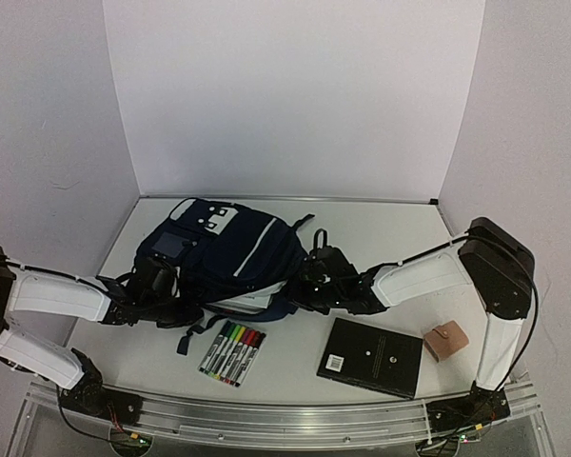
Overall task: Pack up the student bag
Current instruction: Zip the student bag at the center of the board.
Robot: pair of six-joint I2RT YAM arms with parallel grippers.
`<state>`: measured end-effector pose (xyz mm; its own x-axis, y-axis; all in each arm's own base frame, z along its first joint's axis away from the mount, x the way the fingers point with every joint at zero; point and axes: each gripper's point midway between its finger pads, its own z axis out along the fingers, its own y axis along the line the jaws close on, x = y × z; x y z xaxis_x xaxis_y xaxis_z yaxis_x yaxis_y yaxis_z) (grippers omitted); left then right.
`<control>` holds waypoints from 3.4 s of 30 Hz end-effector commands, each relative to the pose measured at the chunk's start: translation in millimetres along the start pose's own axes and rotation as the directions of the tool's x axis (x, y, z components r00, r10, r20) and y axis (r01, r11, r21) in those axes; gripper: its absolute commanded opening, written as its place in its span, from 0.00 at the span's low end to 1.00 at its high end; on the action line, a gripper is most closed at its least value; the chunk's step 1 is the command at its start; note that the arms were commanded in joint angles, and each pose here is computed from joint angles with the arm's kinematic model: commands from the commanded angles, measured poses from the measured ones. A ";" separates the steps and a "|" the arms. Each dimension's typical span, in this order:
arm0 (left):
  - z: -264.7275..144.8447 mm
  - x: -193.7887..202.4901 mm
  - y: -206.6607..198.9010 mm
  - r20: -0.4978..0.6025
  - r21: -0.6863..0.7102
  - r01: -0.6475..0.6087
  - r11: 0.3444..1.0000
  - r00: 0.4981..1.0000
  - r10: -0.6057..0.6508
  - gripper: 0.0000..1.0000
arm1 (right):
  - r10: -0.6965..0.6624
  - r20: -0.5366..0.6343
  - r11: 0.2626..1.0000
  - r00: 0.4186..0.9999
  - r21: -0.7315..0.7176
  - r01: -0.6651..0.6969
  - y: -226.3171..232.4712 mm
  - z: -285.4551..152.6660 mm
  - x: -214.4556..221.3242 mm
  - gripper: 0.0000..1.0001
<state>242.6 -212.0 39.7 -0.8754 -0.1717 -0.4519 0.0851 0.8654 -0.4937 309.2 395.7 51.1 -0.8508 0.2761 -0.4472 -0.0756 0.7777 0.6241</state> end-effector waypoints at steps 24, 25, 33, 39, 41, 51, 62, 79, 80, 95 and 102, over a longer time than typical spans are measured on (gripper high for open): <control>-29.2 -94.0 -28.0 0.128 -0.072 -0.126 0.989 0.983 0.135 0.00 | 0.031 0.137 0.998 0.990 -0.056 -0.024 10.3 -76.2 -10.5 0.00; -26.6 -92.3 -25.6 0.115 -0.082 -0.136 0.987 0.983 0.145 0.00 | 0.028 0.152 0.999 0.988 -0.050 -0.021 7.9 -81.9 -12.4 0.03; -18.7 -62.9 -9.7 0.046 -0.066 -0.091 0.994 0.994 0.095 0.00 | -0.123 0.241 0.992 0.963 0.008 0.124 23.5 -122.2 -43.6 0.69; -17.7 -53.9 -3.2 0.038 -0.066 -0.057 0.996 0.997 0.060 0.00 | -0.247 0.161 0.964 0.955 -0.060 0.260 66.0 -93.6 -38.9 0.76; -18.0 -54.3 -2.9 0.039 -0.069 -0.055 0.996 0.998 0.058 0.00 | -0.238 0.137 0.964 0.962 -0.087 0.251 75.5 -82.9 -35.7 0.75; -12.6 -52.5 1.0 0.023 -0.089 -0.059 0.994 0.998 0.061 0.00 | -0.140 0.138 0.986 0.981 -0.068 0.150 86.0 -24.3 -38.9 0.61; -2.0 -52.1 -1.9 -0.027 -0.092 -0.101 0.991 0.995 0.099 0.00 | -0.076 0.112 0.997 0.991 0.002 0.077 62.8 29.2 -22.9 0.26; 8.8 -13.5 -116.3 -0.134 0.088 -0.216 0.972 0.965 0.227 0.00 | 0.049 0.229 0.996 0.972 0.066 -0.065 43.3 28.5 -39.7 0.00; 10.2 -11.9 -120.3 -0.137 0.088 -0.221 0.971 0.963 0.231 0.00 | 0.051 0.233 0.996 0.971 0.065 -0.068 43.8 27.3 -40.3 0.00; 41.9 -13.0 -230.8 -0.074 0.288 -0.192 0.938 0.972 0.222 0.00 | 0.071 0.247 0.997 0.966 -0.001 -0.073 51.7 17.0 -43.2 0.00; 23.5 -20.9 -196.9 -0.072 0.166 -0.156 0.974 0.983 0.170 0.29 | -0.004 0.305 1.000 0.952 0.008 0.001 56.0 -17.2 -59.5 0.12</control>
<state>240.8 -381.9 68.0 -0.9176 0.1091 -0.3822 0.2911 0.8391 -0.4595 364.9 412.8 92.6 -0.6506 0.4843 -0.5850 0.0122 0.7769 0.6295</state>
